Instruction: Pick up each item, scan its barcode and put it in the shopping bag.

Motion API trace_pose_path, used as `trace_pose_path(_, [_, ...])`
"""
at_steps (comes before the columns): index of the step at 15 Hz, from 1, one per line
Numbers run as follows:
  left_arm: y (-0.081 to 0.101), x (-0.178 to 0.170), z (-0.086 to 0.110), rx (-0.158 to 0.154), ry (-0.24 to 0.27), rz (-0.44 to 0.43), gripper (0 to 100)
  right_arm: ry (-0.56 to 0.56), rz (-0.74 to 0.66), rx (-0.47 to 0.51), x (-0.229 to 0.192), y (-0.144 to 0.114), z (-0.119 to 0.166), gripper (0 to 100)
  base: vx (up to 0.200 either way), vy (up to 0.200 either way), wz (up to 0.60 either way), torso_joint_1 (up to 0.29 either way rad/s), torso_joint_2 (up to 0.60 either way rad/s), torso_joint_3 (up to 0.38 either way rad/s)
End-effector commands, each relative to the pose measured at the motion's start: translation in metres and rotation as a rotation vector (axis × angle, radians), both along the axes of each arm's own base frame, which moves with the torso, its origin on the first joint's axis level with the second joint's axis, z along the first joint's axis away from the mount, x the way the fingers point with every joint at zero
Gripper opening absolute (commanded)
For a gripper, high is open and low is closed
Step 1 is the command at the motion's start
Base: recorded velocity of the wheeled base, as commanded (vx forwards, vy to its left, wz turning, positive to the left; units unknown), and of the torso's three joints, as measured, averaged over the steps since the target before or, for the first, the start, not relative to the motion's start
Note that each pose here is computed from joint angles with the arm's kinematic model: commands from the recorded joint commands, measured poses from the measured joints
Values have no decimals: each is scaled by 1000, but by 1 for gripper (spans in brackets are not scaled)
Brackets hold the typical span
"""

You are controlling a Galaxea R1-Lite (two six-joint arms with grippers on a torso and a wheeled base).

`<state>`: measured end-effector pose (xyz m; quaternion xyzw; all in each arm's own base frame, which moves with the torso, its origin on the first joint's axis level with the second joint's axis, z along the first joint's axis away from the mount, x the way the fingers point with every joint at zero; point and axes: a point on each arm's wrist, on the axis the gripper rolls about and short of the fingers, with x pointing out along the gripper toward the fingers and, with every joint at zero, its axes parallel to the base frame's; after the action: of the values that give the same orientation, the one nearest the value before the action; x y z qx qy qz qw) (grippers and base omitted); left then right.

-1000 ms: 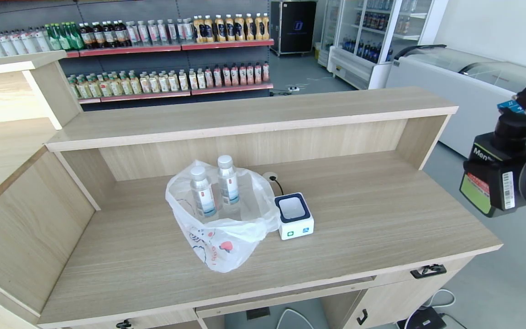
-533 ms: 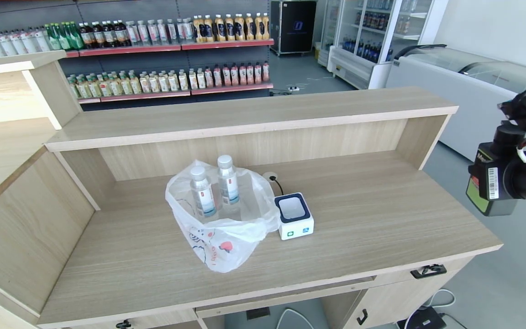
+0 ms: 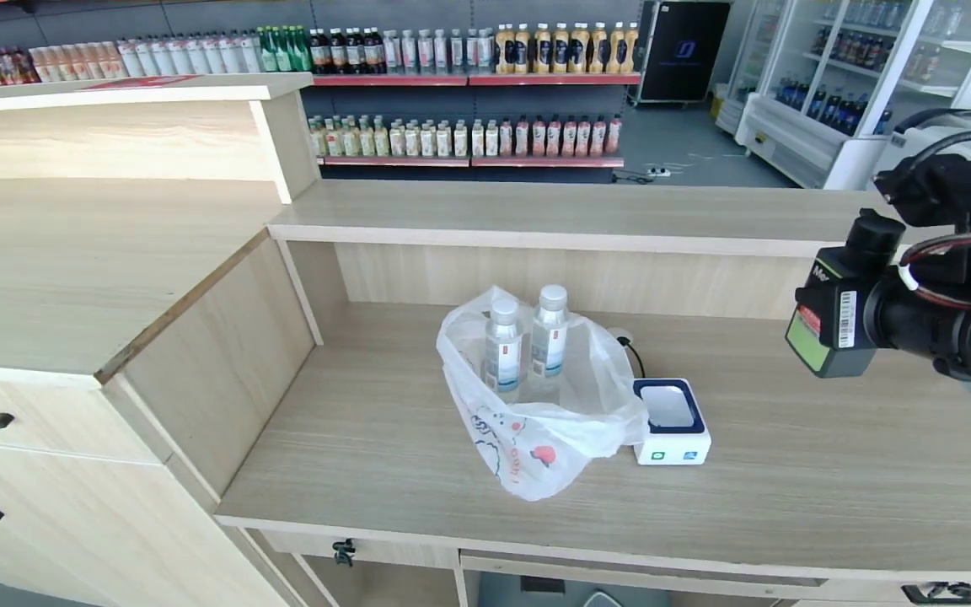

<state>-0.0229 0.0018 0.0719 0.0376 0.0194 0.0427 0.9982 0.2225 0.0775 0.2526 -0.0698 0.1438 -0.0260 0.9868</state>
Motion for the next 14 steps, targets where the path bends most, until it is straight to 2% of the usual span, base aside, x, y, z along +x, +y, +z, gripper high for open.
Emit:
trace_pose_path(1, [0,0,0,0,0,1,100,36,0,26,10,-8,-8,0,0,0,600,2,2,-2])
trace_pose_path(3, [0,0,0,0,0,1,100,109,114,130,16,-44,-22,0,0,0,0,0,0,0])
trace_pose_path(4, [0,0,0,0,0,1,100,109,114,130,16,-44,-22,0,0,0,0,0,0,0])
trace_pose_path(5, [0,0,0,0,0,1,100,126,285,254,22,-77,-27,0,0,0,0,0,0,0])
trace_pose_path(6, [0,0,0,0,0,1,100,138,335,311,33,-96,-39,0,0,0,0,0,0,0])
trace_pose_path(11, [0,0,0,0,0,1,100,197,427,426,84,-128,-92,0,0,0,0,0,0,0])
trace_pose_path(14, [0,0,0,0,0,1,100,242,521,514,93,-142,-115,0,0,0,0,0,0,0])
